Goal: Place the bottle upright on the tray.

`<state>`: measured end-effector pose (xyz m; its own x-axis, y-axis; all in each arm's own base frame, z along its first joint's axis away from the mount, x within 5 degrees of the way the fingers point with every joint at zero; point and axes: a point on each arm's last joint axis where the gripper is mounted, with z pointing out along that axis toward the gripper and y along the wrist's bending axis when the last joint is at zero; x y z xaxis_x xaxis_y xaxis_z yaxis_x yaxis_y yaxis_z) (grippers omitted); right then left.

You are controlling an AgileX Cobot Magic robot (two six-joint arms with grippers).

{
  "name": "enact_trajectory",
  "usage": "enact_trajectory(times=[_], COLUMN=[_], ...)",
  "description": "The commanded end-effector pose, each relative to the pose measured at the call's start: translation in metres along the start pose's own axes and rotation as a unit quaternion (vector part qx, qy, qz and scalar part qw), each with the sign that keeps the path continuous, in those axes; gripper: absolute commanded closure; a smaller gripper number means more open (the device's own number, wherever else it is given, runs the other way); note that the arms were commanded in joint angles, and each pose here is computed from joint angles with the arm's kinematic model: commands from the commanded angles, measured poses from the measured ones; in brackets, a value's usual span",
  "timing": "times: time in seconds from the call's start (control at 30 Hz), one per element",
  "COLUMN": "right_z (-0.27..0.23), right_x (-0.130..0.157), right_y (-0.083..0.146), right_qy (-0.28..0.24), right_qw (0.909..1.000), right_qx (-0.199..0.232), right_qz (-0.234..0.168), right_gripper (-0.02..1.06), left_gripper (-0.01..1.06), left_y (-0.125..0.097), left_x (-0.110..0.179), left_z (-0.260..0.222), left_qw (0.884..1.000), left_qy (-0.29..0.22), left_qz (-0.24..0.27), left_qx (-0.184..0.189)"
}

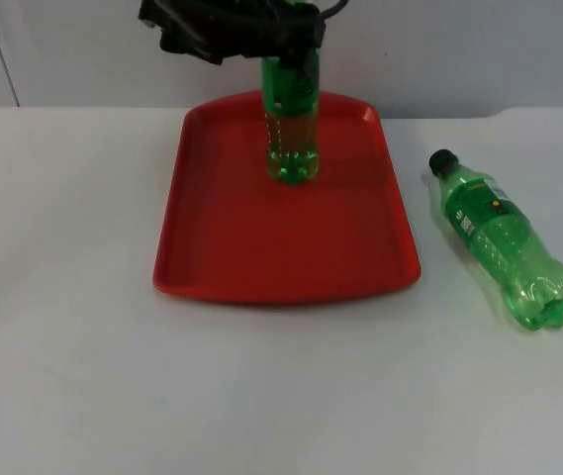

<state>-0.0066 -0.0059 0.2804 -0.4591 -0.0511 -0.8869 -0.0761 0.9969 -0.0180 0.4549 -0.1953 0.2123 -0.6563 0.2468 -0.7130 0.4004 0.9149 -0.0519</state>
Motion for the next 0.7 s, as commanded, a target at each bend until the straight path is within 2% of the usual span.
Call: enact_trajectory(times=[0.0,0.2,0.37,0.67], right_z=[0.000,0.000,0.000,0.000], right_x=[0.000,0.000,0.000,0.000], right_y=[0.000,0.000,0.000,0.000], right_qy=[-0.002,-0.002,-0.002,-0.002], right_qw=[1.0000,1.0000,1.0000,1.0000], right_qx=[0.005,0.005,0.005,0.005], right_qz=[-0.004,-0.004,-0.004,-0.004], right_gripper=[0.00,0.00,0.00,0.00], left_gripper=[0.14,0.14,0.14,0.14], left_y=[0.002,0.002,0.001,-0.002], left_x=[-0.005,-0.008,0.003,0.024], left_z=[-0.016,-0.051,-0.088,-0.155], left_qw=[1.000,1.000,1.000,0.999], left_qy=[0.008,0.012,0.008,-0.028], left_qz=[0.005,0.014,0.014,0.014], left_qx=[-0.012,-0.023,-0.023,-0.022])
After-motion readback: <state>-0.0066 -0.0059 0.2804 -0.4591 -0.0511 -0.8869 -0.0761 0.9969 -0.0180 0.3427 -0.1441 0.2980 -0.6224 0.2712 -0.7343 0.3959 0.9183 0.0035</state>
